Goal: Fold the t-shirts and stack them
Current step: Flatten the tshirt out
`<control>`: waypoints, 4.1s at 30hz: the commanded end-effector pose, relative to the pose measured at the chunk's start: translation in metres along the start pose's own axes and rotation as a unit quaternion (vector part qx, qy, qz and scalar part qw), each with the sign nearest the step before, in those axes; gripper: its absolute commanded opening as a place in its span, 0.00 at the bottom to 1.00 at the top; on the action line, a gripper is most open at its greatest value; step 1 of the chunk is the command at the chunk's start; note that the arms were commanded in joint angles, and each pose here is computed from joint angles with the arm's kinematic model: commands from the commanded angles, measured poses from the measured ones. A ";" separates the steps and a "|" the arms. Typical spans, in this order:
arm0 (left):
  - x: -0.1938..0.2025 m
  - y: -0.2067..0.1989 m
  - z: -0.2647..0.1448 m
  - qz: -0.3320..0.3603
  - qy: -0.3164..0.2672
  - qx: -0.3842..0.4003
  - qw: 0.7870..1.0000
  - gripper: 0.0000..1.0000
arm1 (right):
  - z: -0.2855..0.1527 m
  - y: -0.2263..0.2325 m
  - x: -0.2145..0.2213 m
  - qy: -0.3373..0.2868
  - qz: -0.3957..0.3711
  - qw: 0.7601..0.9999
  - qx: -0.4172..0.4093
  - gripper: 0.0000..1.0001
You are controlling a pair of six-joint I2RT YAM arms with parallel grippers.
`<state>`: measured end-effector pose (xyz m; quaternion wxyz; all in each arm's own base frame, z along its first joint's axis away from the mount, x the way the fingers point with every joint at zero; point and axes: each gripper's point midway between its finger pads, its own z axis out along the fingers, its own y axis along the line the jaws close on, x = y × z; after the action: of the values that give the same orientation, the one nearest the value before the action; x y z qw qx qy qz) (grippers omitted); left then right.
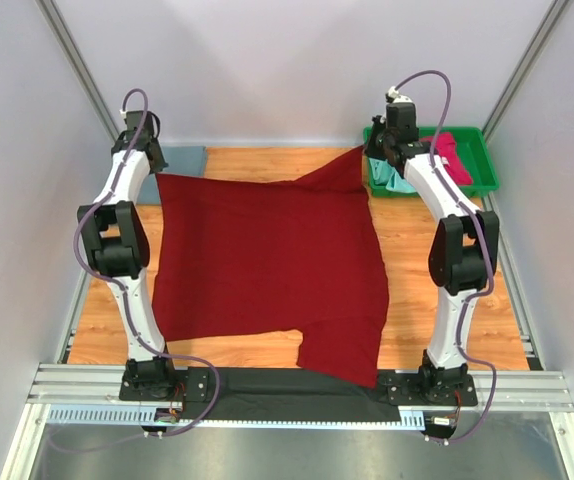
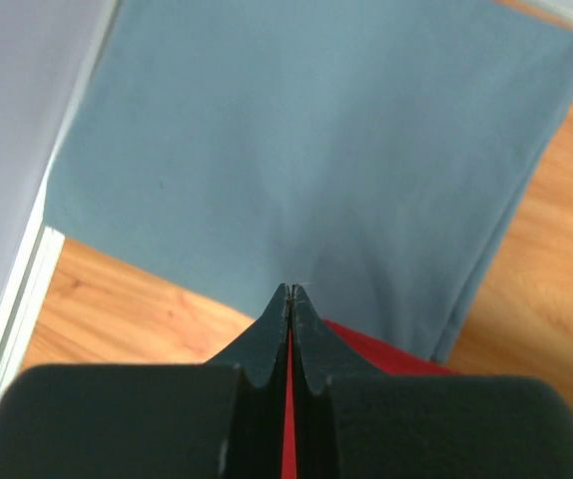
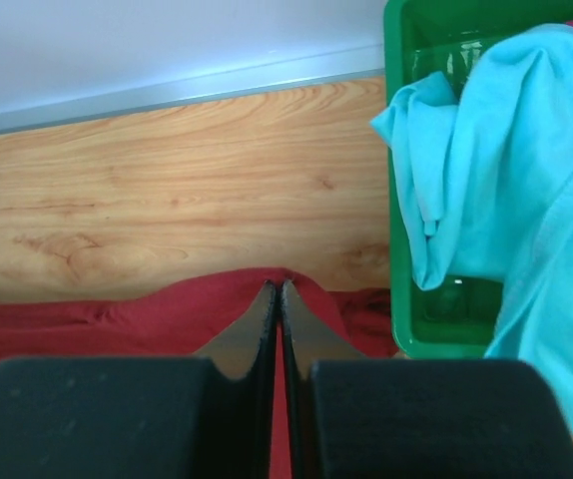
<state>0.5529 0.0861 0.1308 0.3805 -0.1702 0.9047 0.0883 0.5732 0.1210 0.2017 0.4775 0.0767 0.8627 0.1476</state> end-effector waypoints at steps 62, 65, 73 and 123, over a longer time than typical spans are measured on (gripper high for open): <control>0.263 -0.121 -0.257 0.014 0.210 0.342 0.916 0.63 | -0.122 0.085 0.199 0.285 -0.005 0.958 -0.030 0.64; 0.265 -0.142 -0.262 0.030 0.207 0.366 0.907 0.65 | -0.101 0.065 0.181 0.276 0.062 0.958 -0.047 0.64; 0.242 -0.212 -0.224 0.027 0.210 0.374 0.903 0.66 | -0.028 0.075 0.174 0.281 0.154 0.944 -0.076 0.56; 0.143 -0.224 -0.295 0.131 0.113 0.304 0.937 0.00 | -0.074 0.084 -0.039 0.049 0.213 0.959 -0.180 0.00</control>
<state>0.3540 -0.2342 0.1367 0.1894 0.0171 0.9736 -0.1265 0.5210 0.2018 0.1884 0.2831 0.1706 0.8728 0.3592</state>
